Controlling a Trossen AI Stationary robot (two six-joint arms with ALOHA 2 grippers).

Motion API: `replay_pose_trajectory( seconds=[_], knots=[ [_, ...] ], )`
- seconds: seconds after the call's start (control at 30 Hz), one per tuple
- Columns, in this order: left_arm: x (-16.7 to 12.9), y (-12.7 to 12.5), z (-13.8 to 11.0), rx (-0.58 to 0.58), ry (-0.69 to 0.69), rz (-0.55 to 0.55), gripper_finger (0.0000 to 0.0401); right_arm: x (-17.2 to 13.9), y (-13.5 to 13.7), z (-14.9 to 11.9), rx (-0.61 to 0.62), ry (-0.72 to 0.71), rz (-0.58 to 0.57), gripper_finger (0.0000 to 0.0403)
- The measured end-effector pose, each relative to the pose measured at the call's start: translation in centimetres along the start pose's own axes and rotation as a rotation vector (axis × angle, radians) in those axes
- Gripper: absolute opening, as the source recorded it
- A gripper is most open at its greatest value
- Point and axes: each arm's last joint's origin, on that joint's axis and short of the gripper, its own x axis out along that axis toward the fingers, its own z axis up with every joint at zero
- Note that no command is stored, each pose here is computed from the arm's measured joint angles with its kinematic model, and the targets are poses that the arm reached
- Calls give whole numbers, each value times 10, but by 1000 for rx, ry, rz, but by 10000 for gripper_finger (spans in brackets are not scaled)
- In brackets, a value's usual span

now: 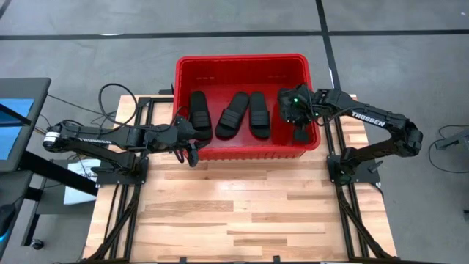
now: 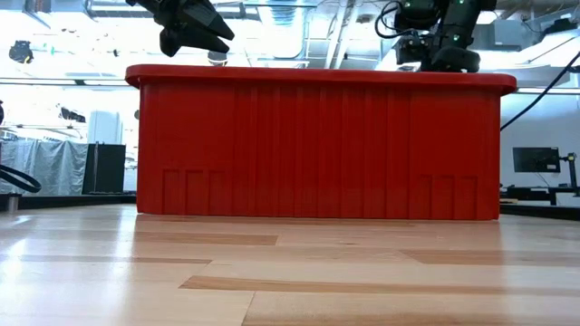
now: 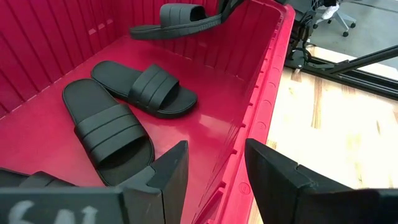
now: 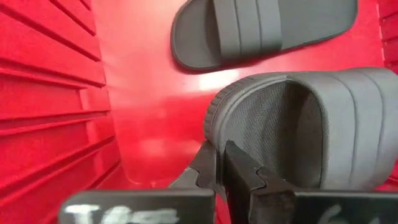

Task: Pick and place slides into bin
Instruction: Put the black slipper into the red bin

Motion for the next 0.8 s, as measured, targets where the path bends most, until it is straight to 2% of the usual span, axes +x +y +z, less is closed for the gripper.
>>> replay_pose_trajectory(
  seconds=[0.23,0.6,0.8],
  knots=[
    [0,0,0,0,0,0,148,2,-6,-2,4,-4,32,0],
    [0,0,0,0,0,0,148,55,-12,9,-31,171,141,0],
    [0,0,0,0,0,0,148,74,-12,12,-33,202,224,0]
  ],
)
